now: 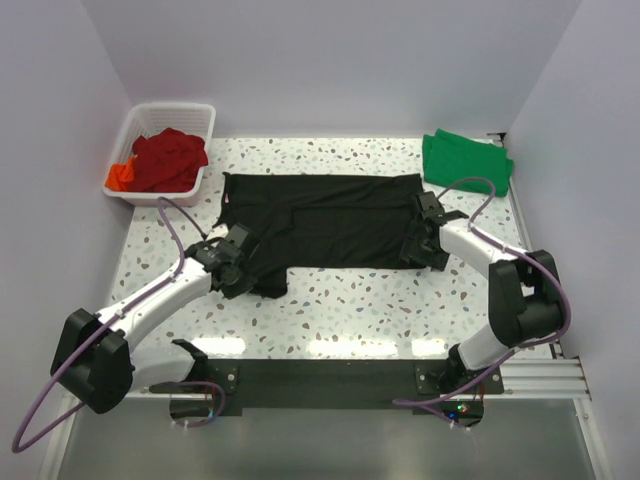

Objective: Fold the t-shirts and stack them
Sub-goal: Fold the tshirt

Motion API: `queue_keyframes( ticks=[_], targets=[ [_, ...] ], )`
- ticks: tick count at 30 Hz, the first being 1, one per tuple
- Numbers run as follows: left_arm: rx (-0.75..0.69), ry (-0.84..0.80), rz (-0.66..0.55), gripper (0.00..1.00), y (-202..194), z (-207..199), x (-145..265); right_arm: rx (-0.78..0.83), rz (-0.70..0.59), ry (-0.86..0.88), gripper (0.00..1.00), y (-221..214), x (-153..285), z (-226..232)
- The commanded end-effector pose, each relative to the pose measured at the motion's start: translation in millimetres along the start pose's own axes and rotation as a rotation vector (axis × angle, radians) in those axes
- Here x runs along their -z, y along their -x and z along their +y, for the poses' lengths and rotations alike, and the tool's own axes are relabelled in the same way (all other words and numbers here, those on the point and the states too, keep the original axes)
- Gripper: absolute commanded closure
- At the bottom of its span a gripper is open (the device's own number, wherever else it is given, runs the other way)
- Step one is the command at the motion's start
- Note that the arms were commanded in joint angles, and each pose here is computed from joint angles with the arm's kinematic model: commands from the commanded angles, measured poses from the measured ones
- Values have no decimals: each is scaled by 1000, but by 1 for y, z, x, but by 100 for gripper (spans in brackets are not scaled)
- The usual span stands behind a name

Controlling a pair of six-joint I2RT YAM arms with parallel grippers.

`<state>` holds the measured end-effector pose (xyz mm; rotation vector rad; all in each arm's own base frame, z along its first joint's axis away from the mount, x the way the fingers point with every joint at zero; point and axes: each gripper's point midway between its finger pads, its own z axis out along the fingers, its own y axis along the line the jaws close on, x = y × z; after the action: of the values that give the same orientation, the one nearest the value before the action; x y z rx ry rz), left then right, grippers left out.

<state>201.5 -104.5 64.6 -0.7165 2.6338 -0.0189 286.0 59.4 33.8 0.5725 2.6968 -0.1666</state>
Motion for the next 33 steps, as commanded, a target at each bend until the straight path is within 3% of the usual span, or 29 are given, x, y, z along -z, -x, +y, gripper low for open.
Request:
queue_keyframes(
  ticks=[1, 7, 18, 21, 26, 33],
  targets=[
    [-19, -14, -35, 100, 11, -7, 6, -50, -107, 4, 36, 30, -6, -1],
    [-22, -16, -40, 100, 13, -9, 6, -65, -71, 24, 41, 26, -19, -4],
    [-22, -6, -50, 100, 17, -9, 9, -73, -38, 19, 60, 8, -22, -12],
    [-25, 0, -52, 100, 18, -8, 10, -70, -30, 0, 70, 5, -27, -15],
    [-18, 6, -68, 100, 22, -6, 15, -61, -27, -19, 99, 5, -27, -18],
    [44, 34, -142, 100, 36, 7, 32, -63, -40, -30, 100, 6, -16, -24]
  ],
)
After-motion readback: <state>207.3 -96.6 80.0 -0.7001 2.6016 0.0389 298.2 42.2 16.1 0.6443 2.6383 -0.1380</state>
